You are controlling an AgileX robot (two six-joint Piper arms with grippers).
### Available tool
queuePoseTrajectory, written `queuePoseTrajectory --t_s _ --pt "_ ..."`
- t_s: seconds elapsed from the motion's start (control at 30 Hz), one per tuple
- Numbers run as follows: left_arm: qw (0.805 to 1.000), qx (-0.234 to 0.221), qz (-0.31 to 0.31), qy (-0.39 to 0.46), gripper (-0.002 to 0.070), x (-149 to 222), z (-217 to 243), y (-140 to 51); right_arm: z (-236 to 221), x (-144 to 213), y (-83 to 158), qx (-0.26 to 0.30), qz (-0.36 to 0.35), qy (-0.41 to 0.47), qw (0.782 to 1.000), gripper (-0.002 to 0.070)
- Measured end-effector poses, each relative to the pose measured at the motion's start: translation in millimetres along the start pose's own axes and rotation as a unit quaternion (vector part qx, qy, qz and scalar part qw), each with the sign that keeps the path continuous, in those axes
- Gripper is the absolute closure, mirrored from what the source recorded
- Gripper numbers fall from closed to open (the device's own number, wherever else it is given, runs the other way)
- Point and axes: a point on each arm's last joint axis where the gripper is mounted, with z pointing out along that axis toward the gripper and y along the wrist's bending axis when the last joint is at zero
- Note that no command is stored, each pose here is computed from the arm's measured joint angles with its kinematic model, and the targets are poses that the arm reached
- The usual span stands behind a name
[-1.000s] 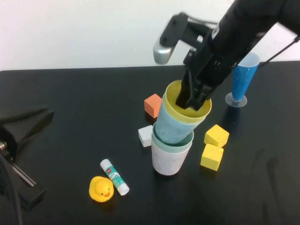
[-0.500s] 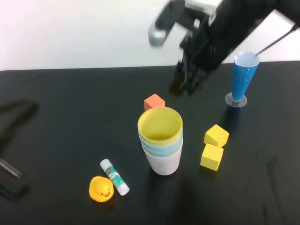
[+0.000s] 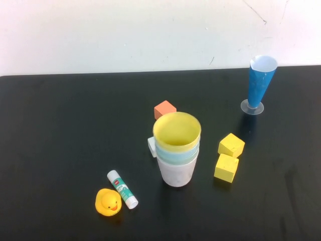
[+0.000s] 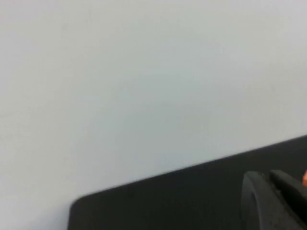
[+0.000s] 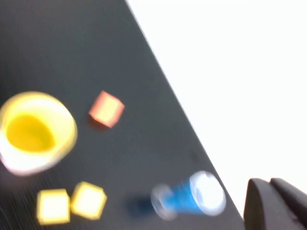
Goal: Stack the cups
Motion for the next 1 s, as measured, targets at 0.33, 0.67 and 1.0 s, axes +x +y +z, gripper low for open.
queuePoseTrajectory --t_s 0.33,0.67,1.0 --pt "0.998 0.049 -0.011 0.037 0.0675 86 5 -19.7 -33 95 51 0.053 0.012 0.107 0.993 0.0676" --pt "0.989 0.146 -0.028 -0.011 0.0675 98 8 -42.2 -3 207 157 0.034 0.108 0.016 0.993 0.0676" --pt "0.98 0.169 -0.101 0.029 0.0675 123 10 -50.9 14 267 222 0.0 0.182 -0.068 0.981 0.0678"
